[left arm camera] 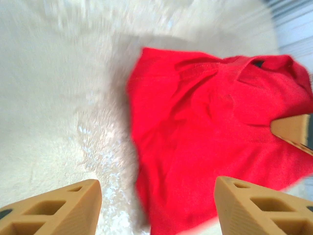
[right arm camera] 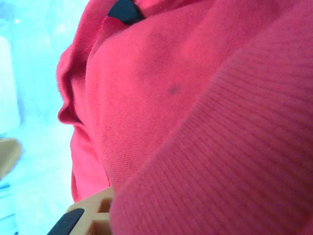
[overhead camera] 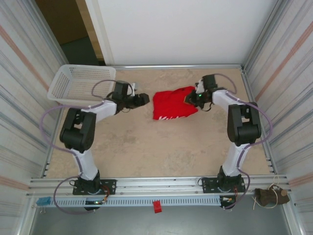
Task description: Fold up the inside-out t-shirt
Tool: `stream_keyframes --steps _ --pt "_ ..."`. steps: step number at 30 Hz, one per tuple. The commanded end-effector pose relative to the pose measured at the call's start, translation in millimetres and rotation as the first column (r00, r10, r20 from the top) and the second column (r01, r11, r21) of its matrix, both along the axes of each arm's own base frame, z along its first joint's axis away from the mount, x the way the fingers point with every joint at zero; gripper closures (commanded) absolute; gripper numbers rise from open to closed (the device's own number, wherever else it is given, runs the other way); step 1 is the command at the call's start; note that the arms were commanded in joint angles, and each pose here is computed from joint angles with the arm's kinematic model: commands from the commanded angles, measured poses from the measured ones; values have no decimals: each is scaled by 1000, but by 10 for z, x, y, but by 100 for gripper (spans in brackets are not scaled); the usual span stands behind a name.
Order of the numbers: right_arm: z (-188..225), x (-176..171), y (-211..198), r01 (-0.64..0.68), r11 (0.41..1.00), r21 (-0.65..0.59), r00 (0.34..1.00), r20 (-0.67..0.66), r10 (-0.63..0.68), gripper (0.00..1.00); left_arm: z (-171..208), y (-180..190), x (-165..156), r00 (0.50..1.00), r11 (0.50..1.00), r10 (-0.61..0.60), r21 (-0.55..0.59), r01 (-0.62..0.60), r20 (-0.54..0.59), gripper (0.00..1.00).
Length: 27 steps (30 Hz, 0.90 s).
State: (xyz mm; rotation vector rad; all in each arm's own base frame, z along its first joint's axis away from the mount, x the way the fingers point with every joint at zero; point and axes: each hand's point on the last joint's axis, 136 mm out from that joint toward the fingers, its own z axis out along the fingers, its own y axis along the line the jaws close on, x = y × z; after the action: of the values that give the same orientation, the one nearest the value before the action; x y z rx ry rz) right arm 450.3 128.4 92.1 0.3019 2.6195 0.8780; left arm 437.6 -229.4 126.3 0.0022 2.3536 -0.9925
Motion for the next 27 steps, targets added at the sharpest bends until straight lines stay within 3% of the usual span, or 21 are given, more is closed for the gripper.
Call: stream_keyframes --steps 1,5,10,11,12,13,15,16,18,20,24,27 --pt "-12 -107 -650 -2 995 -96 997 -73 -5 100 535 63 -171 996 999 -25 -27 28 80 37" --pt "-12 11 -1457 89 968 -234 990 -85 -112 100 769 164 -382 994 999 -29 -24 31 104 37" --pt "-54 180 -2009 112 922 -370 980 -110 -164 100 890 330 -553 993 1000 -16 -24 19 120 36" --pt "-103 196 -2093 124 912 -390 976 -120 -184 94 899 360 -576 993 999 -14 -28 18 118 36" --pt "-152 198 -2154 137 904 -405 970 -128 -205 73 897 394 -589 993 1000 -10 -28 13 115 36" --pt "-205 163 -2255 155 882 -445 959 -147 -242 43 899 429 -602 993 1000 -5 -27 8 115 35" --pt "-200 70 -2431 188 825 -533 938 -152 -311 18 897 509 -608 993 1000 6 -9 -5 120 34" --pt "-110 38 -2491 223 799 -559 931 -121 -344 1 897 565 -606 992 1000 16 5 -17 124 31" --pt "205 -11 -2560 316 757 -572 917 -23 -399 1 928 683 -579 989 997 40 53 -48 145 24" --pt "610 -84 -2569 417 736 -533 891 79 -447 1 974 825 -542 982 987 76 126 -99 172 2" --pt "1347 -311 -2490 567 698 -438 824 303 -479 1 1086 1200 -481 947 925 178 285 -253 266 1" --pt "1538 -478 -2330 614 678 -403 780 440 -445 1 1116 1563 -487 885 828 248 388 -405 394 1"
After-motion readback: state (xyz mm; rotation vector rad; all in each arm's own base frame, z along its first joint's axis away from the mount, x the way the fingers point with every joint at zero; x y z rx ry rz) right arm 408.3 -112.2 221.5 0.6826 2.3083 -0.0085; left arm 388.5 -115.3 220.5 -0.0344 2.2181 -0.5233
